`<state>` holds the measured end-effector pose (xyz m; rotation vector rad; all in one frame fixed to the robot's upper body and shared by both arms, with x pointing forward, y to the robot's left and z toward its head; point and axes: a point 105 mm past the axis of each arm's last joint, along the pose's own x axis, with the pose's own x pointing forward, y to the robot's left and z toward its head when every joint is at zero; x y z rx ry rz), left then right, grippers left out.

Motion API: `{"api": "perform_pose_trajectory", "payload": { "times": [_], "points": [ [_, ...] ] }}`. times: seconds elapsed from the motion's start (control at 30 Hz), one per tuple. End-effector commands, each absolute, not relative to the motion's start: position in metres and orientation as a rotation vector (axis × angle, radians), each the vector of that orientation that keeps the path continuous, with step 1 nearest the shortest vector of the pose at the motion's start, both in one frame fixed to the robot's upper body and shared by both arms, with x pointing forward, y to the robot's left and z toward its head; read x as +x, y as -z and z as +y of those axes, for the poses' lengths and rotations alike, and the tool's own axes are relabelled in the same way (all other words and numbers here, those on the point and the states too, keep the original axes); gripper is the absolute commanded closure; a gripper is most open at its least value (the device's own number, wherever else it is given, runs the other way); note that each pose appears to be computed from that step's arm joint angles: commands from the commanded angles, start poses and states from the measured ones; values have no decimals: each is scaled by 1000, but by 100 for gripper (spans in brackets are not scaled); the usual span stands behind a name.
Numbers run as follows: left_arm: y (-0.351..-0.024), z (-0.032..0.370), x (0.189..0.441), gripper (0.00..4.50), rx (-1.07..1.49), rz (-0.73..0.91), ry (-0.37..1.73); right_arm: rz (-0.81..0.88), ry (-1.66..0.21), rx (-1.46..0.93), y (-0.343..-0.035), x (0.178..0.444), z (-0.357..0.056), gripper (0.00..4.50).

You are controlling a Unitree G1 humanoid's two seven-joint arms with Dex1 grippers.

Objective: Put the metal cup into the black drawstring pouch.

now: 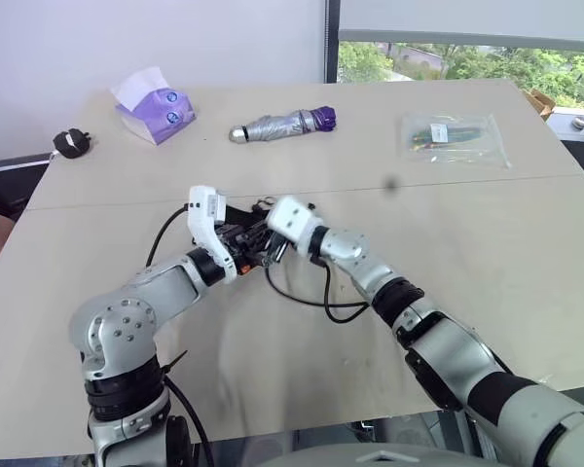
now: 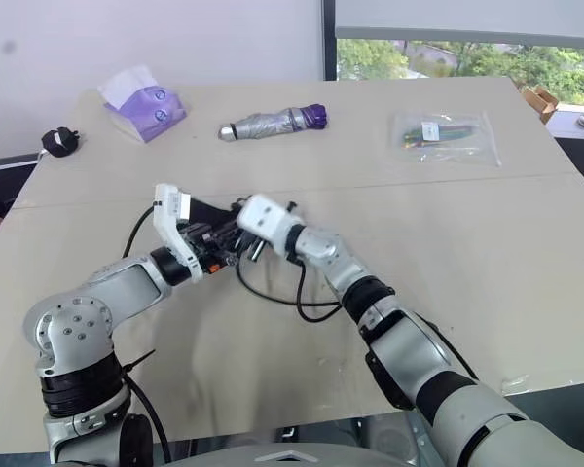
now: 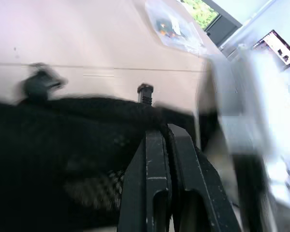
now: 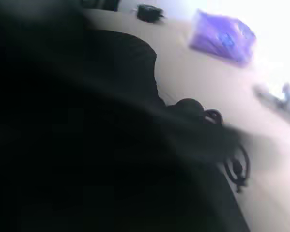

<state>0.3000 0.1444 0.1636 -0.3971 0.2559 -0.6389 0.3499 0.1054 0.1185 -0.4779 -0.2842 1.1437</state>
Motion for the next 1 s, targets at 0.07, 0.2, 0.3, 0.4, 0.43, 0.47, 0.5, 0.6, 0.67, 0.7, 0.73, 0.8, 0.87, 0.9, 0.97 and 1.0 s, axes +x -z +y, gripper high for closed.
{"api": "perform_pose_trajectory", "payload": {
  "times": [0.07,0.2,0.3,0.4,0.43,0.47,0.5,0.6,0.67,0.7,0.73,0.8,0.87,0.9,0.97,1.0],
  "points": [
    [-183,112,293,448,-388,182,798,-251,-1195,-310,-138,337,137,450],
    [-183,116,297,448,-402,167,773,-310,-1186,-467,-134,340,126,450],
    [-176,132,304,450,-427,172,713,-297,-1178,-435,-143,348,109,397],
    [-168,149,310,450,-431,181,668,-293,-1179,-464,-147,351,90,300],
    [-165,154,312,450,-437,185,655,-277,-1175,-444,-149,351,83,243],
    [-164,159,314,450,-441,187,646,-266,-1177,-434,-152,350,74,195],
    [-164,160,315,450,-442,186,648,-234,-1200,-414,-153,348,66,195],
    [-172,164,317,450,-442,144,667,-237,-1224,-429,-164,338,43,103],
    [-178,166,318,450,-439,115,682,-224,-1220,-407,-172,332,33,23],
    [-180,168,317,450,-441,108,690,-210,-1223,-388,-174,329,28,10],
    [-184,171,317,450,-449,102,699,-197,-1231,-387,-175,324,23,10],
    [-193,178,314,450,-463,82,735,-183,-1232,-393,-175,320,13,10],
    [-207,188,310,450,-485,58,776,-155,-1176,-444,-165,329,5,10],
    [-213,192,308,450,-495,50,792,-148,-1150,-483,-159,333,3,10],
    [-224,197,306,450,-487,39,825,-128,-1143,-490,-145,339,9,10],
    [-227,198,307,450,-477,41,830,-151,-1084,-536,-142,348,12,10]
  ]
}}
